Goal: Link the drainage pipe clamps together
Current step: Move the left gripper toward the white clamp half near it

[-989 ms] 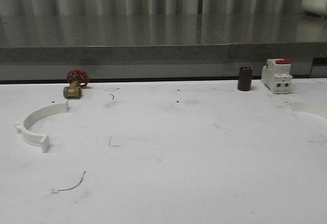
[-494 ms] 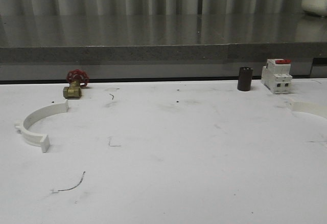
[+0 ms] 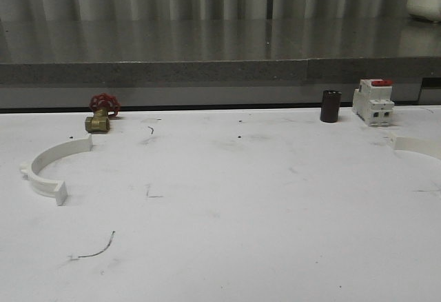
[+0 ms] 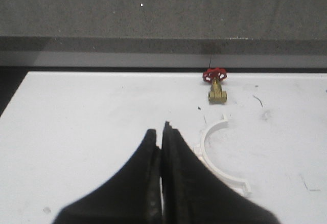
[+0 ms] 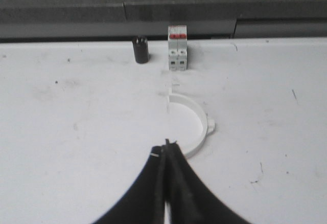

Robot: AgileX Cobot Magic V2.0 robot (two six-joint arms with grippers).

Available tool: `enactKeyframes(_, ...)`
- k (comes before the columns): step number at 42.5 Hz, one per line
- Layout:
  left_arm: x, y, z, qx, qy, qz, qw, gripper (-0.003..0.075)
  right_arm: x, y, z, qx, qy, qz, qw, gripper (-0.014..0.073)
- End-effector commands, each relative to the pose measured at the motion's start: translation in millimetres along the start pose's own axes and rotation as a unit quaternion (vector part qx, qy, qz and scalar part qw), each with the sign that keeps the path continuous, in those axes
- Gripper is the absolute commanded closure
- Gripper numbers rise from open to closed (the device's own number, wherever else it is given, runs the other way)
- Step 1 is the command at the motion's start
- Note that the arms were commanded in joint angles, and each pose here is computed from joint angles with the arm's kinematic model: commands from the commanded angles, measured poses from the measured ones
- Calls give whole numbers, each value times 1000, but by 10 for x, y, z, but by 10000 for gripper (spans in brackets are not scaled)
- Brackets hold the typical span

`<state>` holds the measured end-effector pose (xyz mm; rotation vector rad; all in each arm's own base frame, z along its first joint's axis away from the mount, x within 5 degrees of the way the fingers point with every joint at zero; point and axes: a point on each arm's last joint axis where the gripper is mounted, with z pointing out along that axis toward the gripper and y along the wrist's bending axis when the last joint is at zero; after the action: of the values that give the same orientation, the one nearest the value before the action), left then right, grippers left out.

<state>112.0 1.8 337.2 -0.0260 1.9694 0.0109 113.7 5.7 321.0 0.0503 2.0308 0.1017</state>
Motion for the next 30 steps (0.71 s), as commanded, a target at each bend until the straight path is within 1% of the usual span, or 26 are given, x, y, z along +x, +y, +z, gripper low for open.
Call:
enactKeyframes(1,-137,-32,40,15,-20,-17,1000,741,-127,1,86,4,-8,-9,1000,662)
enactKeyframes(6,-136,-35,145,14,-6,-17,1000,741,-100,-5,231,7,26,-8,1000,662)
enactKeyframes(13,-106,-30,213,10,18,-11,1000,741,-87,-8,307,8,42,-8,999,658)
enactKeyframes(15,-106,-24,218,7,19,-5,1000,738,-84,-8,319,8,45,-8,999,637)
enactKeyframes(17,-105,-19,223,5,20,0,1000,719,-84,-8,319,8,45,-8,999,587)
enactKeyframes(19,-105,-14,223,2,19,7,1000,677,-84,-8,322,8,45,-8,999,505)
enactKeyframes(22,-105,-12,224,1,19,11,1000,560,-84,-9,321,8,45,-8,999,352)
enactKeyframes(23,-107,-12,224,1,18,11,1000,502,-84,-9,321,8,45,-8,999,305)
enactKeyframes(24,-107,-12,224,1,18,11,1000,458,-85,-8,321,8,45,-8,999,248)
enactKeyframes(25,-108,-12,224,1,18,11,1000,415,-85,-8,321,8,45,-8,999,212)
enactKeyframes(26,-108,-12,224,1,18,11,1000,364,-85,-8,321,8,45,-8,999,181)
enactKeyframes(27,-108,-12,224,1,18,11,1000,332,-85,-8,321,8,45,-8,999,158)
enactKeyframes(28,-108,-12,224,1,18,11,1000,308,-85,-8,321,8,45,-8,999,137)
enactKeyframes(30,-108,-18,224,4,18,5,1000,280,-84,-8,322,8,45,-8,999,124)
